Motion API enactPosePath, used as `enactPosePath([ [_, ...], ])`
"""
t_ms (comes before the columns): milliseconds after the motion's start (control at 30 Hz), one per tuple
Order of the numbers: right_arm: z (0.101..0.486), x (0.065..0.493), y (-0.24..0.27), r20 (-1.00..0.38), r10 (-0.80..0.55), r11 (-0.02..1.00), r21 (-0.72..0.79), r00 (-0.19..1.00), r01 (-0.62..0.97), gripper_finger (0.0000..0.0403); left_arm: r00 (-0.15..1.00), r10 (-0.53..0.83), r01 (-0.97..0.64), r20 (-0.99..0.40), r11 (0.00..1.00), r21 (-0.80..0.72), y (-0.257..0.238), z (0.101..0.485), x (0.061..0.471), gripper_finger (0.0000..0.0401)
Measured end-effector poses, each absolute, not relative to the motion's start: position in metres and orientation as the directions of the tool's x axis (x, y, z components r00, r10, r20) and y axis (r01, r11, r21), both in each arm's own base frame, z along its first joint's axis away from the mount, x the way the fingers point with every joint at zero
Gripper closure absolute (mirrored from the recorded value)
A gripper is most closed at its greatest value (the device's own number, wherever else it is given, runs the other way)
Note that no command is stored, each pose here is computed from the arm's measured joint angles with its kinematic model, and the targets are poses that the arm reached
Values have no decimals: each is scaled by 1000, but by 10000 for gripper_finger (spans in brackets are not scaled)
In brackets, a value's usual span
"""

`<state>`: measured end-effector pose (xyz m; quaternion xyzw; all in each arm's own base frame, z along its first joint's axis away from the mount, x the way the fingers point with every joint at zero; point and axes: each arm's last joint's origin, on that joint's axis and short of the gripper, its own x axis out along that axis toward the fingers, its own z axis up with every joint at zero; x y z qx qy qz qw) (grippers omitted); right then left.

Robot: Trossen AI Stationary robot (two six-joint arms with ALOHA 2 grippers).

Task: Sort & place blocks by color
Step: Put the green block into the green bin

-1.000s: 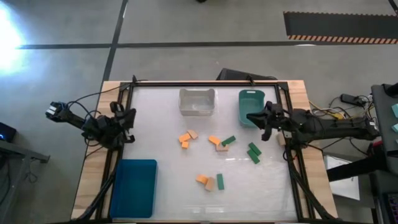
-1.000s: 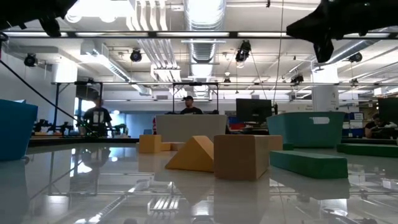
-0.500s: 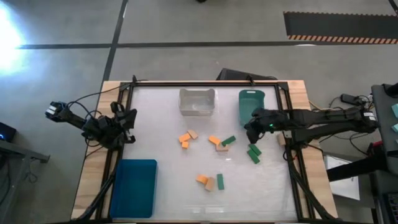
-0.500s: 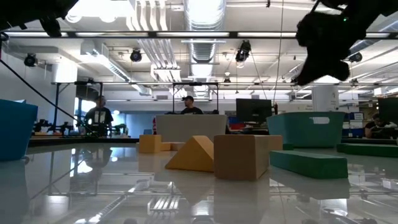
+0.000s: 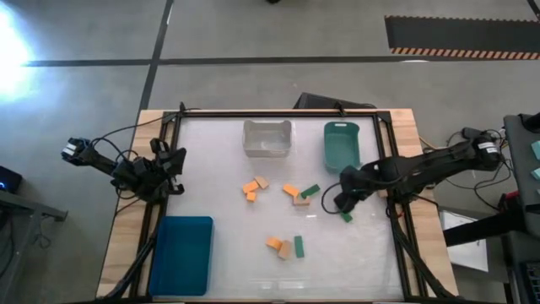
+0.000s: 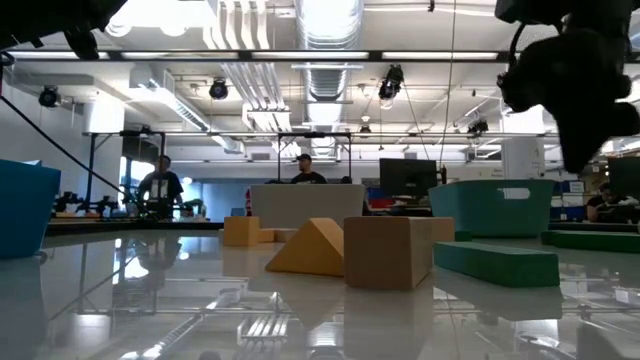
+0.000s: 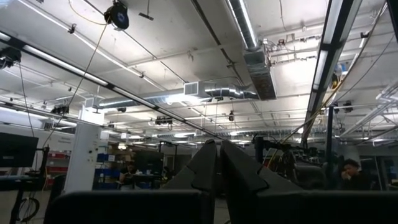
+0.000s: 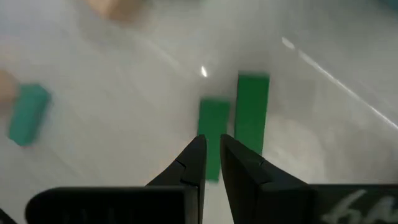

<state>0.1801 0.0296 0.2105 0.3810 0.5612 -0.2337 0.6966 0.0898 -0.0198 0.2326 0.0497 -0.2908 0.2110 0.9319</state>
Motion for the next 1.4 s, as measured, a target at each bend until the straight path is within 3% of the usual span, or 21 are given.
enactPosePath([
  [433, 184, 190, 37, -991, 115, 599, 124, 68, 791, 362, 741, 366, -423, 563, 906, -31, -20, 233, 90, 396],
  [933, 178, 217, 44, -987, 161, 557, 92, 1, 825, 223, 741, 367, -424, 562, 905, -32, -20, 233, 90, 396],
  [1400, 153, 237, 48, -982, 145, 559, -22, -124, 829, 213, 742, 367, -424, 561, 905, -30, -20, 233, 90, 396],
])
